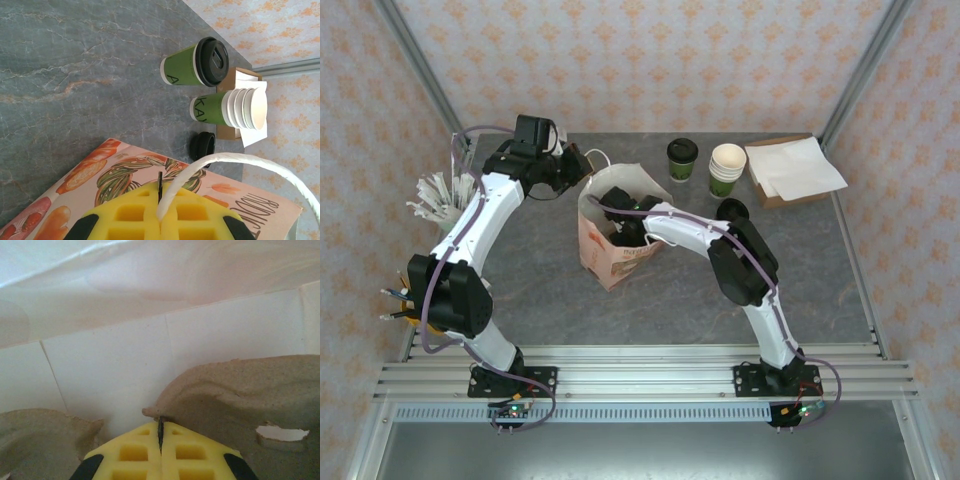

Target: Pack the takeout coffee

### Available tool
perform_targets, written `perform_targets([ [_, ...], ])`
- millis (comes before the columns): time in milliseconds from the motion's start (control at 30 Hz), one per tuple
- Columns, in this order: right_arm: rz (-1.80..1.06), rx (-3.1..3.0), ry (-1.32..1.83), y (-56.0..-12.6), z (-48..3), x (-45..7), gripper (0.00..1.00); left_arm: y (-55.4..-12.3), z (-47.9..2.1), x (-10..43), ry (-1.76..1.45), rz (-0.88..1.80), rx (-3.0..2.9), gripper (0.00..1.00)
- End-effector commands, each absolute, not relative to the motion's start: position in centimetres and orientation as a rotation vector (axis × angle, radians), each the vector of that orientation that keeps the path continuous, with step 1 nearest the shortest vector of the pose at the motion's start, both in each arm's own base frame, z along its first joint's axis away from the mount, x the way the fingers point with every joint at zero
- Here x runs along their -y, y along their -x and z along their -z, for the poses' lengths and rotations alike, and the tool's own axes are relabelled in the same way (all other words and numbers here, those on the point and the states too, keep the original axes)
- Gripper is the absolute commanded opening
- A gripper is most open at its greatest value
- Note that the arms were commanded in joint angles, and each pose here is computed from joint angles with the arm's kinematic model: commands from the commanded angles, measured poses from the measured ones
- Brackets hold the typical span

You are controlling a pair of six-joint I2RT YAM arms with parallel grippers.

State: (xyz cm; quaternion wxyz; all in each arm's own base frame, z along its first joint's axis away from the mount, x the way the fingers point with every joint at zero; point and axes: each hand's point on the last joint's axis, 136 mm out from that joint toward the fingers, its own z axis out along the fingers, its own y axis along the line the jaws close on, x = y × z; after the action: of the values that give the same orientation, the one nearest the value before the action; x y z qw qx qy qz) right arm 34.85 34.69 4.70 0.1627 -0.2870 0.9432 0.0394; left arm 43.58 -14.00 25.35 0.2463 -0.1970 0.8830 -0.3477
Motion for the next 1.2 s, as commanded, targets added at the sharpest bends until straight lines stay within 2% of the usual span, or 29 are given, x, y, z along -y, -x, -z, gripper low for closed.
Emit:
perform_targets([
  [0,-0.044,-2.712,0.782,-34.6,-4.0,-33.4,0.01,-43.6,-25.4,14.3,0.503,0.945,-2.429,0.0],
  [167,-0.02,-2.777,0.787,-34.0,-1.5,-33.1,0.02,-43.4,-25.6,14.4,0.487,0.945,-2.428,0.0],
  [500,-0.108,-2.637,0.69,-35.6,-8.1,-34.1,0.07,-43.2,-25.4,14.2,0.487,0.93,-2.434,0.0],
  [833,-0.005,-2.757,0.754,-34.0,-2.0,-32.8,0.1,-43.2,-25.2,14.2,0.483,0.925,-2.445,0.0],
  [1067,-0.086,-2.647,0.714,-35.4,-6.5,-34.4,0.13,-43.2,-25.0,14.2,0.482,0.923,-2.446,0.0],
  [1167,-0.13,-2.591,0.685,-36.1,-8.7,-35.1,0.17,-43.2,-25.2,14.7,0.443,0.962,-2.43,0.0],
])
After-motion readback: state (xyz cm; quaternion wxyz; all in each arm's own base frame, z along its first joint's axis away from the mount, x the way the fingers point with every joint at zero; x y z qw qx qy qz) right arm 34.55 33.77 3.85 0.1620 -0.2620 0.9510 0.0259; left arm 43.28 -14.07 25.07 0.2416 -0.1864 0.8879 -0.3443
